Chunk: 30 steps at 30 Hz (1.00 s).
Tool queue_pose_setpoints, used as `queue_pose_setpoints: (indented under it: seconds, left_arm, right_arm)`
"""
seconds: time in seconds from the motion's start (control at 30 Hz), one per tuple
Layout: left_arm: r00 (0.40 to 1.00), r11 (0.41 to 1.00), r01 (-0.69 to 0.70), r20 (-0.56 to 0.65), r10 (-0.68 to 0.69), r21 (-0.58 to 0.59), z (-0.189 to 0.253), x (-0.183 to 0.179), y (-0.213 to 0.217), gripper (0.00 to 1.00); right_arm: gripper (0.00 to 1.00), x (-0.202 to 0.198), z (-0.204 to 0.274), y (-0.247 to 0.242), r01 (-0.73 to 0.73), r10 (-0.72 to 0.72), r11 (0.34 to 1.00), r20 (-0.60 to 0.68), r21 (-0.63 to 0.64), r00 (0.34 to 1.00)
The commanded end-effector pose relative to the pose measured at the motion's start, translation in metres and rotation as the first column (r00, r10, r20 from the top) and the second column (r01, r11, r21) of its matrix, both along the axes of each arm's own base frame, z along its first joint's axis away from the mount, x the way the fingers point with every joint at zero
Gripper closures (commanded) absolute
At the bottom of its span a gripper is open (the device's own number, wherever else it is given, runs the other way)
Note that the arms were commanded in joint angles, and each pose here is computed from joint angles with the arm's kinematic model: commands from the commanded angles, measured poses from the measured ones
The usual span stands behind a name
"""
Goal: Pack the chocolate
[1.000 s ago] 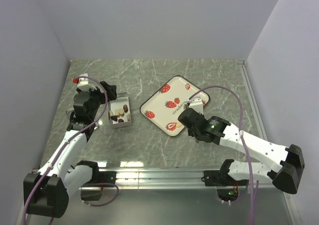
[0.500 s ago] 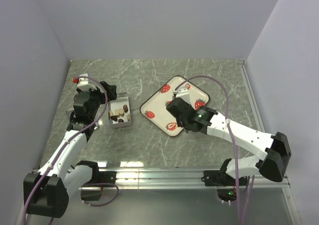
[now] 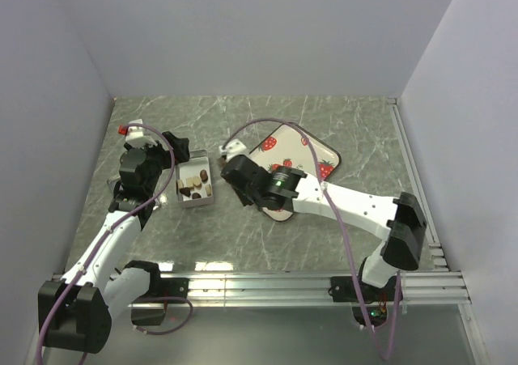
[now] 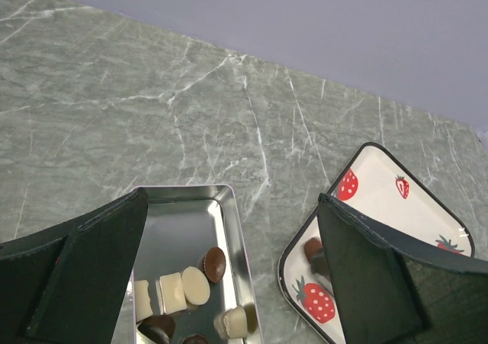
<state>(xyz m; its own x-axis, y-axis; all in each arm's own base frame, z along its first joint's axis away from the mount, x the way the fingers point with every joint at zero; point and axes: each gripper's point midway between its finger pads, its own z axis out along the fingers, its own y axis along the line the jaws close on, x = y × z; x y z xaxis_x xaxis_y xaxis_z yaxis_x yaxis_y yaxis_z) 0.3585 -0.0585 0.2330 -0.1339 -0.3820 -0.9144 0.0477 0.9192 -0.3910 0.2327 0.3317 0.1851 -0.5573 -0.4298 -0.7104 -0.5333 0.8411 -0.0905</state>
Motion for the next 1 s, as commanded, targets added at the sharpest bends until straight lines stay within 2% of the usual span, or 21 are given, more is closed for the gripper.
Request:
queue_pose_setpoints:
  seconds: [0.0,0.23,0.37,0.5,0.97]
  left_arm:
    - [0.998,1.000,-0.006,0.057,0.006,-0.005,0.020,0.004,0.000,0.01]
    - [0.998,1.000,-0.009,0.056,0.009,-0.004,0.020,0.003,0.000,0.01]
    - [0.998,1.000,-0.011,0.056,0.011,-0.004,0.020,0.004,0.001,0.01]
    - [0.998,1.000,-0.009,0.054,0.009,-0.004,0.019,0.004,0.000,0.01]
    - [0.998,1.000,-0.006,0.056,0.006,-0.004,0.020,0.003,0.000,0.00]
  right_arm:
    - [0.72,-0.001,0.026,0.039,-0.109,0.106,0.992,0.047,0.063,0.993]
    - [0.72,-0.009,0.019,0.075,-0.204,0.203,0.978,0.028,0.048,0.979]
    - [0.68,-0.011,0.021,0.085,-0.227,0.225,0.973,0.031,0.049,0.974]
    - [0.63,-0.012,0.021,0.088,-0.234,0.233,0.971,0.030,0.047,0.972]
    - [0.59,-0.012,0.018,0.088,-0.230,0.229,0.972,0.026,0.040,0.973]
